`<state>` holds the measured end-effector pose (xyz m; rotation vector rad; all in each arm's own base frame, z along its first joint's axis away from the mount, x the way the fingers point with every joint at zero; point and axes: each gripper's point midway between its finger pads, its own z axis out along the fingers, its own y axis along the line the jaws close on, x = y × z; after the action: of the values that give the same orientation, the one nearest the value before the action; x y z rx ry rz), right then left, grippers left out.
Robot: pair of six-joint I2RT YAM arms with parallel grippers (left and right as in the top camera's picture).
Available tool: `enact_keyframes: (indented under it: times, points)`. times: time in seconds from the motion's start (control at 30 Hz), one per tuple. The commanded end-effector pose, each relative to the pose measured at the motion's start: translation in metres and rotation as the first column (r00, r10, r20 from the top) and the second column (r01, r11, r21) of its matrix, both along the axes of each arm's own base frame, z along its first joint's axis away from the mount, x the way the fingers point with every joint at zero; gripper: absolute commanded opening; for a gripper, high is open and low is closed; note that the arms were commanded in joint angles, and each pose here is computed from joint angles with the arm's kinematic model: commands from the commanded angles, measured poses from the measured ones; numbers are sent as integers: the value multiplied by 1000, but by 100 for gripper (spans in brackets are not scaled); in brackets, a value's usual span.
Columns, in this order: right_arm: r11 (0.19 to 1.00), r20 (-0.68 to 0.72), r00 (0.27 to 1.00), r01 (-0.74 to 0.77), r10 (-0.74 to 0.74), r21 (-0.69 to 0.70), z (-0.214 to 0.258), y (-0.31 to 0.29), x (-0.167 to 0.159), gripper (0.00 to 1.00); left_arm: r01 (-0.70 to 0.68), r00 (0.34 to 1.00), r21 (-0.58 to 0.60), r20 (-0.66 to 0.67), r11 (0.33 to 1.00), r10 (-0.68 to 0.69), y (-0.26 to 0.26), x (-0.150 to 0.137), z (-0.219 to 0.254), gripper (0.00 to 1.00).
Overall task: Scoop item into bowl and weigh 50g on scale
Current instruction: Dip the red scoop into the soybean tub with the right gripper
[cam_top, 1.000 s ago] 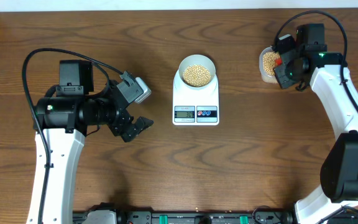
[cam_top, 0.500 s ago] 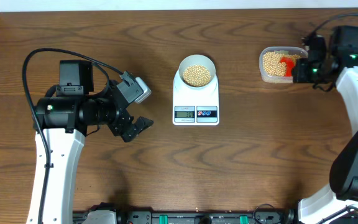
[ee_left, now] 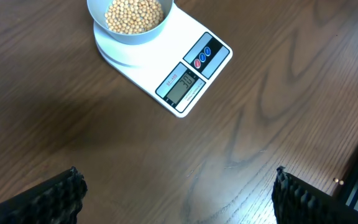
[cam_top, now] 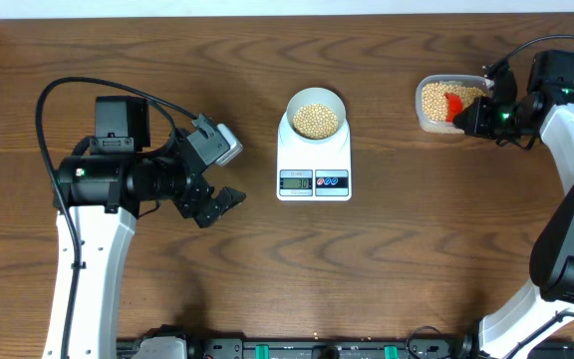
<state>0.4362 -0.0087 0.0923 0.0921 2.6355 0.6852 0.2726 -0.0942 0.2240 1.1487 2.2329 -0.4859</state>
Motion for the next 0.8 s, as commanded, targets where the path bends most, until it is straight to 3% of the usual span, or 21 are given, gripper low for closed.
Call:
enact_keyframes:
  times: [0.0,0.27,0.77]
  points:
    - [988,2,1000,-2,2,157,7,5,-3,1,8,1000,10,20,1000,-8,2,3,4,98]
    - [947,54,997,31,-51,319,29,-18,-4,1,8,1000,10,20,1000,-8,2,3,4,98]
    - [921,56,990,101,-131,377,36,-51,-11,1,8,1000,11,20,1000,-8,2,3,4,98]
